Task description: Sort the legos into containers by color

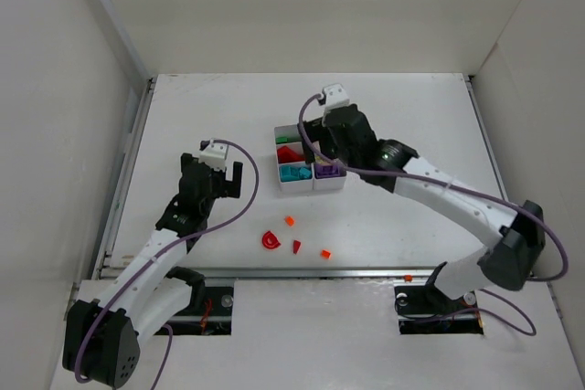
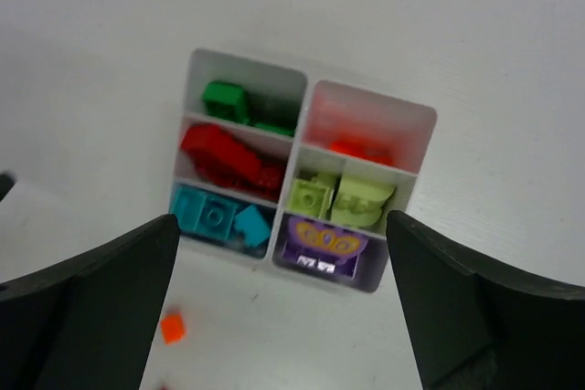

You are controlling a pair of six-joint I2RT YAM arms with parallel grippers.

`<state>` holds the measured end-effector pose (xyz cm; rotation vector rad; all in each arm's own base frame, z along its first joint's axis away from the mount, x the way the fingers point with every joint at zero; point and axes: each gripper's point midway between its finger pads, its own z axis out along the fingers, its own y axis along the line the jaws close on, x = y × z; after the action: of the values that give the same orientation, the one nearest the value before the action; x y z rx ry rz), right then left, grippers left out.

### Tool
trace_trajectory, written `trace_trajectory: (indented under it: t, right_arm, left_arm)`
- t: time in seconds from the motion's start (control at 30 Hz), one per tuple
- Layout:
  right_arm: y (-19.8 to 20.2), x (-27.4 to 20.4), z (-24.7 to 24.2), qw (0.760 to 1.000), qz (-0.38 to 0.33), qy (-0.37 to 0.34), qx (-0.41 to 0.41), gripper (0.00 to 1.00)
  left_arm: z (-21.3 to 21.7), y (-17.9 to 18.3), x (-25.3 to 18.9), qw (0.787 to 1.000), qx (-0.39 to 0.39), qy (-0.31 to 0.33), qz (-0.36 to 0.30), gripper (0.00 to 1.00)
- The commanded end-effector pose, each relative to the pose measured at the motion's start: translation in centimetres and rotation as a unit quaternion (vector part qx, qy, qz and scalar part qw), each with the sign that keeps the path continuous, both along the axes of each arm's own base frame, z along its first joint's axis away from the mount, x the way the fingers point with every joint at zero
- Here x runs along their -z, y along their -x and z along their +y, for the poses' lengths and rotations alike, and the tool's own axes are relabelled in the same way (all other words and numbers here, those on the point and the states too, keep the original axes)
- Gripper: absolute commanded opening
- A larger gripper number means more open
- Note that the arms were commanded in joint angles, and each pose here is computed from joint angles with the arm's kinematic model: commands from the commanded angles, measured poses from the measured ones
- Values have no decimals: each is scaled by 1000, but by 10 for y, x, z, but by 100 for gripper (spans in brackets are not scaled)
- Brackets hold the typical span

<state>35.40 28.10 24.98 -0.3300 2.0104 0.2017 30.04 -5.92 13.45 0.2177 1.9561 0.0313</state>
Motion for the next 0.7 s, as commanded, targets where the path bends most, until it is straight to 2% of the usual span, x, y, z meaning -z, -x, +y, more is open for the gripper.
trace_trajectory:
  t: [0.0,0.07,0.1,0.23,0.37,0.43,0.67]
  right_arm:
    - [76,53,3,984,99,64,-131,100]
    - [118,85,6,970,152,82,-173,100]
    - [151,117,4,953,193,111,-205,100]
    - [207,157,10,922,264,121,-255,93]
    - [225,184,18,904,292,145,-278,83]
    - [231,198,17,895,307,157,-283,75]
    - [230,224,17,894,318,165,-268,71]
  left_arm:
    - [-3,-6,-15,999,-1,20,-30,100]
    - [-5,-8,-24,999,-2,34,-38,100]
    - [-9,-9,-28,999,13,31,-39,100]
    - [-20,-6,-31,997,53,28,-42,100]
    - [-23,-7,-33,997,59,31,-47,100]
    - [-20,-8,-30,997,51,27,-43,100]
    - [-11,-5,-25,998,34,17,-48,100]
